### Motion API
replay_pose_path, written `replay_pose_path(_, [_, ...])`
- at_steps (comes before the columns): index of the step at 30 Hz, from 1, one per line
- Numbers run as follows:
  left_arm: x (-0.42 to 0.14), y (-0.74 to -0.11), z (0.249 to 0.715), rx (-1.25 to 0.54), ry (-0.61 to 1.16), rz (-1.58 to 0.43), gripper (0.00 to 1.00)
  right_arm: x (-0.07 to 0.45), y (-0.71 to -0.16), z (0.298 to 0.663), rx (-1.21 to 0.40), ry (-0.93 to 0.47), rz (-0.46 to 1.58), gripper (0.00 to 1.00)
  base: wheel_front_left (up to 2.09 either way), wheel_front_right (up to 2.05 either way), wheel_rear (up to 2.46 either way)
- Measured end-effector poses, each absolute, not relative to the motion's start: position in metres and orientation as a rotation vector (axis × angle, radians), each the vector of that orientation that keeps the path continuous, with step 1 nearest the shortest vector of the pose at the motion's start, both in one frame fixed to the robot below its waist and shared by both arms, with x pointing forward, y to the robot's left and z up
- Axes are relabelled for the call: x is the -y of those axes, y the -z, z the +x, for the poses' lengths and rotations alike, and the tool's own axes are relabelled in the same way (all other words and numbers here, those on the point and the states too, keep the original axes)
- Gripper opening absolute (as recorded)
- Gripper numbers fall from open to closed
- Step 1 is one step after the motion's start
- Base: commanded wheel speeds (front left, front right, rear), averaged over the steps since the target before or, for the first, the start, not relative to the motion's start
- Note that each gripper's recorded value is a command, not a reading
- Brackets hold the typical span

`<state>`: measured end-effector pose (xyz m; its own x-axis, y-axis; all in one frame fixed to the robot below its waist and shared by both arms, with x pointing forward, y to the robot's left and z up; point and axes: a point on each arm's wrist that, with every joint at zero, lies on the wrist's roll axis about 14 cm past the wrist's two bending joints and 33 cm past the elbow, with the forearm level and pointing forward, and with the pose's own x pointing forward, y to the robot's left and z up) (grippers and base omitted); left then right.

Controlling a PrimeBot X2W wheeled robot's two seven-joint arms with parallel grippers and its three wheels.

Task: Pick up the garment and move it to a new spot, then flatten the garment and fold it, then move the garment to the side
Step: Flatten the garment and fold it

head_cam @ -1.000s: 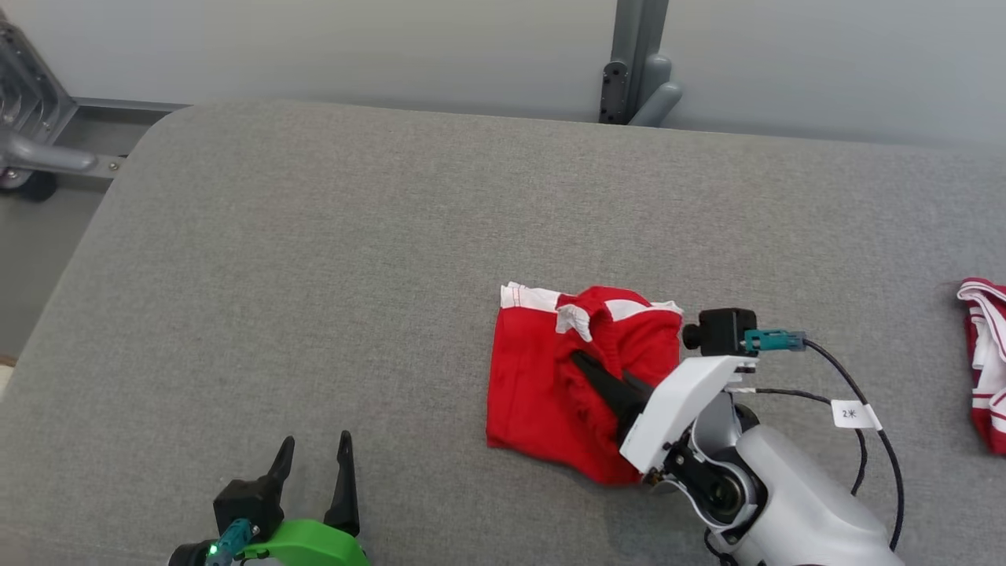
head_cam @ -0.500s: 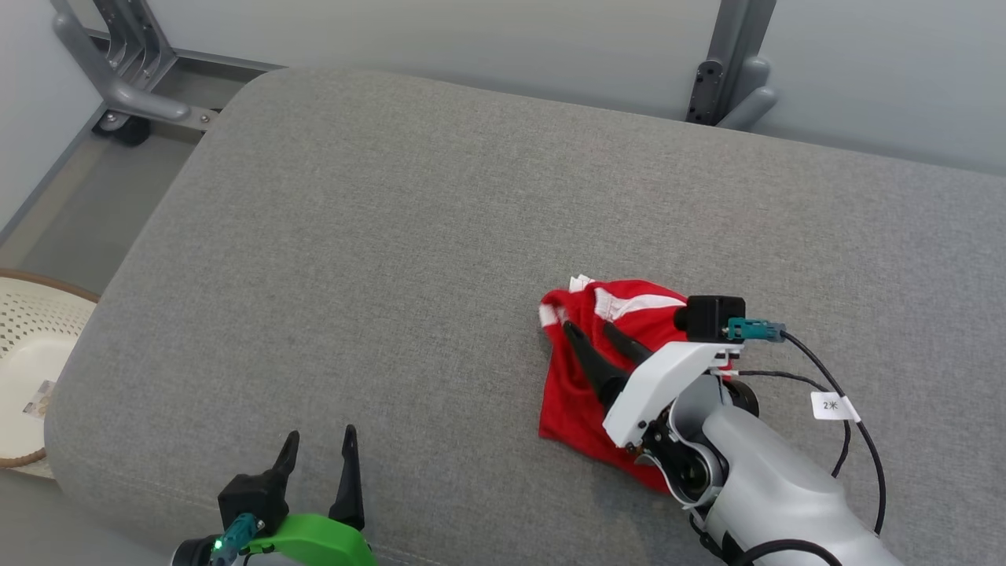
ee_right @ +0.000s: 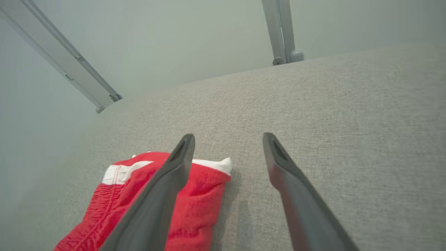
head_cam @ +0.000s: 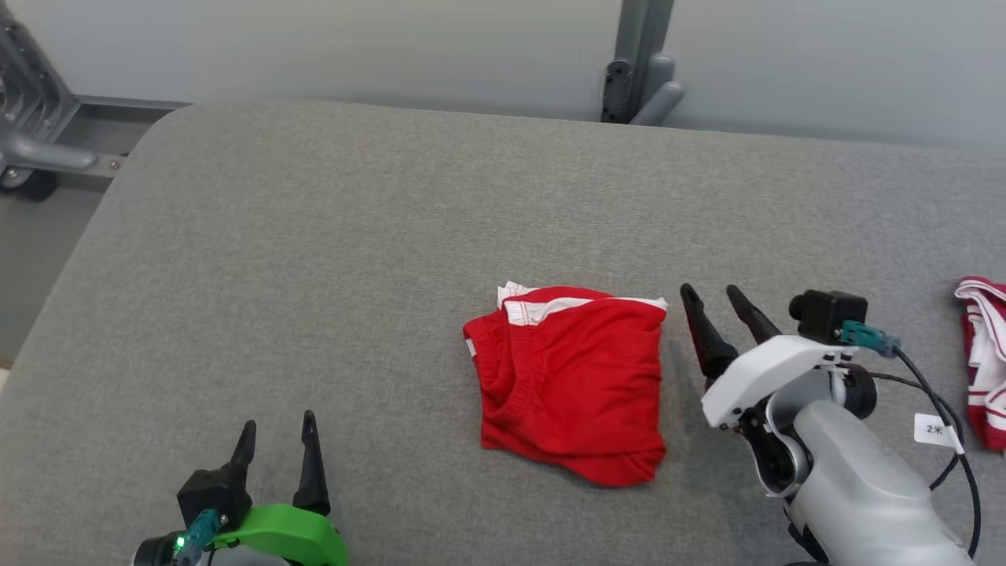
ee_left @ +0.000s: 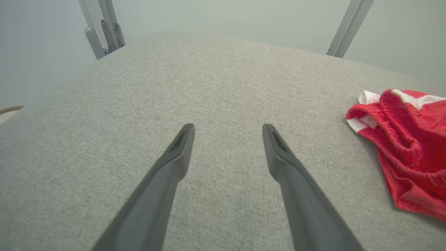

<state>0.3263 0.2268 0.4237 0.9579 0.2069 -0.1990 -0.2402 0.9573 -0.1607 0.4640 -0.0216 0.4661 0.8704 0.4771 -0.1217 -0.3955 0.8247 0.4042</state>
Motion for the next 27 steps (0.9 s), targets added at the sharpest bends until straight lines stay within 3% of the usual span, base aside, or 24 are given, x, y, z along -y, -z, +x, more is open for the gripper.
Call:
replay_pose_path(8, [-0.209,-0.431,0.347,-0.16,-0.161,-0.171,1.0,0.088,-0.471,0.445,-0.118,-0.304,0.304,1.0,0.0,0.0,0.0])
replay_pose_path(27, [-0.185,-0.434,0.353,-0.15,-0.059,-0.143,1.0,0.155,-0.481,0.381,-0.023,-0.124,0.149,1.0,0.0,0.0,0.0])
